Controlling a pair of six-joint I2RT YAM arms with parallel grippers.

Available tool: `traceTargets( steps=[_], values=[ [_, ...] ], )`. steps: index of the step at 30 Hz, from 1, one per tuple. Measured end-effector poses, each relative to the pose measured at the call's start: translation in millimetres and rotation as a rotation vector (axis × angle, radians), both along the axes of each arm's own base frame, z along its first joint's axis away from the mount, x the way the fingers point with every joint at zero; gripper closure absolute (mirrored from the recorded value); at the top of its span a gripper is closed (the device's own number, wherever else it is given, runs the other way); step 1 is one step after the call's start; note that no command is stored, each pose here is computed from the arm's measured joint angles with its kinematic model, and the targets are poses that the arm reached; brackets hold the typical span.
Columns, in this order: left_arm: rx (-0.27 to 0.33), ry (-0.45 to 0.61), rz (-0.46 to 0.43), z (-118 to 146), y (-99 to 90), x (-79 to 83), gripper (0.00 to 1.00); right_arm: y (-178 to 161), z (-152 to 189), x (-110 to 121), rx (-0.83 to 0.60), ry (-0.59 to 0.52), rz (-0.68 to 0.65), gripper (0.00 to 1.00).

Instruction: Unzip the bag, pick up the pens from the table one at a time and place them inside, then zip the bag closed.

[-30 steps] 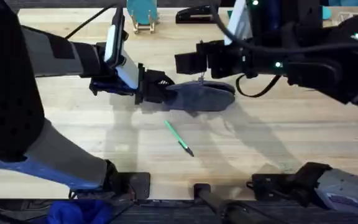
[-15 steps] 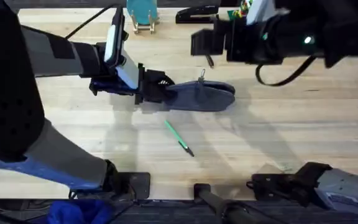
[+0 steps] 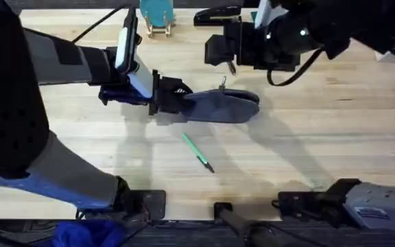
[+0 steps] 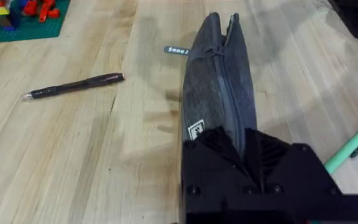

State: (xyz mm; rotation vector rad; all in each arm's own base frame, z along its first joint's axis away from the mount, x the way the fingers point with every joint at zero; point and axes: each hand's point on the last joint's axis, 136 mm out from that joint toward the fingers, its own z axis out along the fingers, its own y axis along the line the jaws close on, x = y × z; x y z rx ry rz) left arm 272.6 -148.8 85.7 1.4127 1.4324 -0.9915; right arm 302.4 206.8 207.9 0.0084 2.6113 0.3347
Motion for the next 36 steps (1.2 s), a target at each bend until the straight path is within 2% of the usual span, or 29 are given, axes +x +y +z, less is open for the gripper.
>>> traceTargets(
  steps=[4,15,28,36],
  values=[
    [0.000,0.000,0.000,0,0.0,0.0,0.958,4,5,6,0.022,-0.029,0.000,0.004],
    [0.000,0.000,-0.001,0,-0.2,-0.1,0.958,5,3,7,0.018,-0.024,-0.001,0.004],
    [0.000,0.001,-0.001,0,-0.2,-0.1,0.958,11,-37,15,-0.034,0.072,-0.029,0.004],
    [0.000,0.000,-0.001,0,-0.2,-0.1,0.958,13,-48,15,-0.043,0.102,-0.047,0.004]
  ],
)
